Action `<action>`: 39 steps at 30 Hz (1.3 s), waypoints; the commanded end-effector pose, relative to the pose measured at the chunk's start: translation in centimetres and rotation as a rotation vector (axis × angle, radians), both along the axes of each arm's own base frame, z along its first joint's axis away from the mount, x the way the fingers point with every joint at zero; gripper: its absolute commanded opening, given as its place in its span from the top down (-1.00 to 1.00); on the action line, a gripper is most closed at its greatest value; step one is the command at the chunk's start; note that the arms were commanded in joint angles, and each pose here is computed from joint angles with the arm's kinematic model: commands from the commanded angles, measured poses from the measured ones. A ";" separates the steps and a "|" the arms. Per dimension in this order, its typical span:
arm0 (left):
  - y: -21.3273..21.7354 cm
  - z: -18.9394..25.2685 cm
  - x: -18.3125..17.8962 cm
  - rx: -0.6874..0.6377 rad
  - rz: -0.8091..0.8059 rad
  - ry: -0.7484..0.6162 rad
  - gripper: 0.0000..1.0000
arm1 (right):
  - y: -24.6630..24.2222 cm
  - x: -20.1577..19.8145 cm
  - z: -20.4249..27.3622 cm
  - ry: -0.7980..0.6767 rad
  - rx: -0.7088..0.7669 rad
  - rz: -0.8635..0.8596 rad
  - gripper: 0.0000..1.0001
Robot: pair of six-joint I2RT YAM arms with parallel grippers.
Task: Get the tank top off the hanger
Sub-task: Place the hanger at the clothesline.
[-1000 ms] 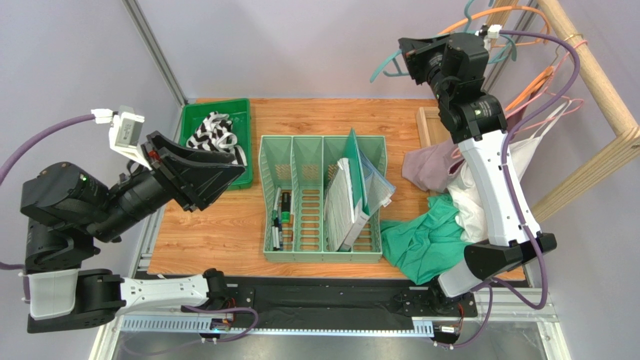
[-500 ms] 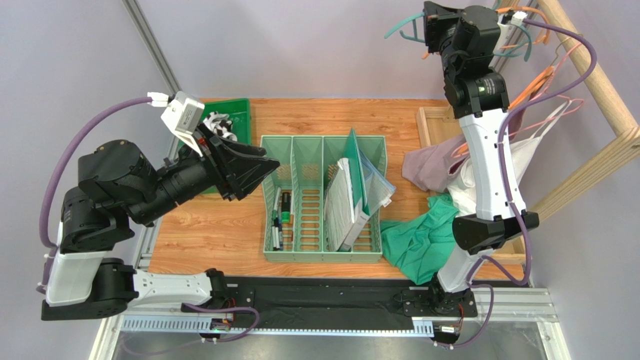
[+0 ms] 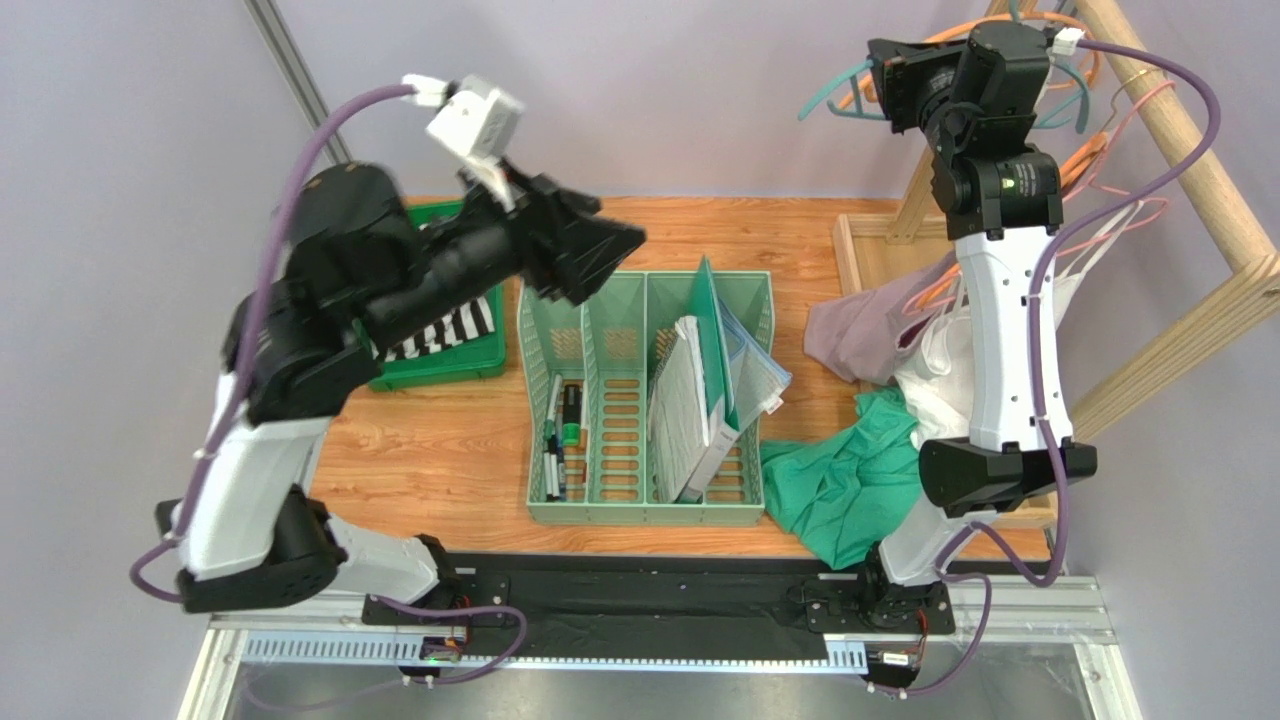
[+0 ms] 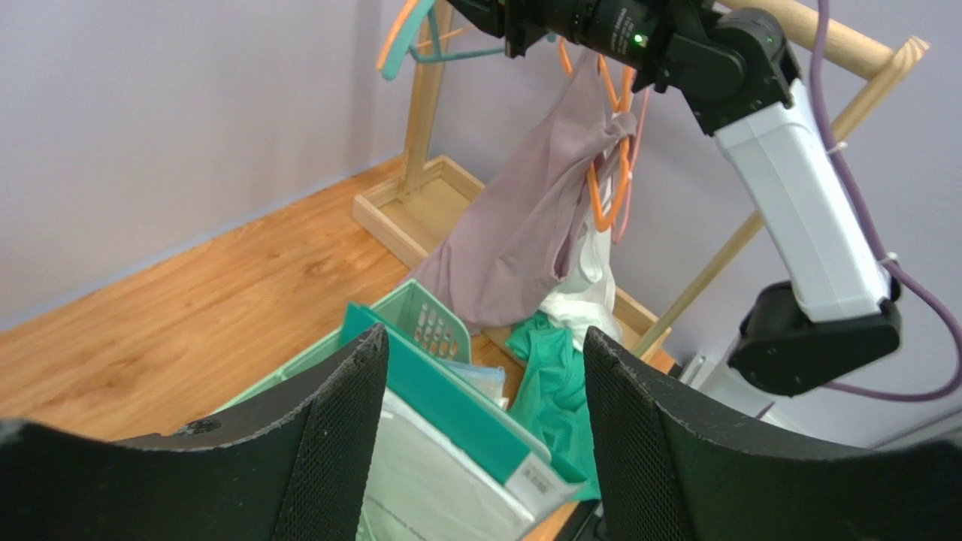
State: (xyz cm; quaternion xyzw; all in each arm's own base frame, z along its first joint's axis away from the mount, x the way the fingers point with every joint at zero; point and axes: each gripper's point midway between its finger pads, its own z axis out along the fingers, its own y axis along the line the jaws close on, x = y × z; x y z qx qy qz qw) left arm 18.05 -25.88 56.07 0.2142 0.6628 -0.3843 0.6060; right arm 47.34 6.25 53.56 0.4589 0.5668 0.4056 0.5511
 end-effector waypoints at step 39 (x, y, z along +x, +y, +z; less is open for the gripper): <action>-19.2 -5.7 10.7 -0.052 -0.311 0.097 0.19 | 6.4 -16.0 0.4 -0.036 -0.102 0.489 1.00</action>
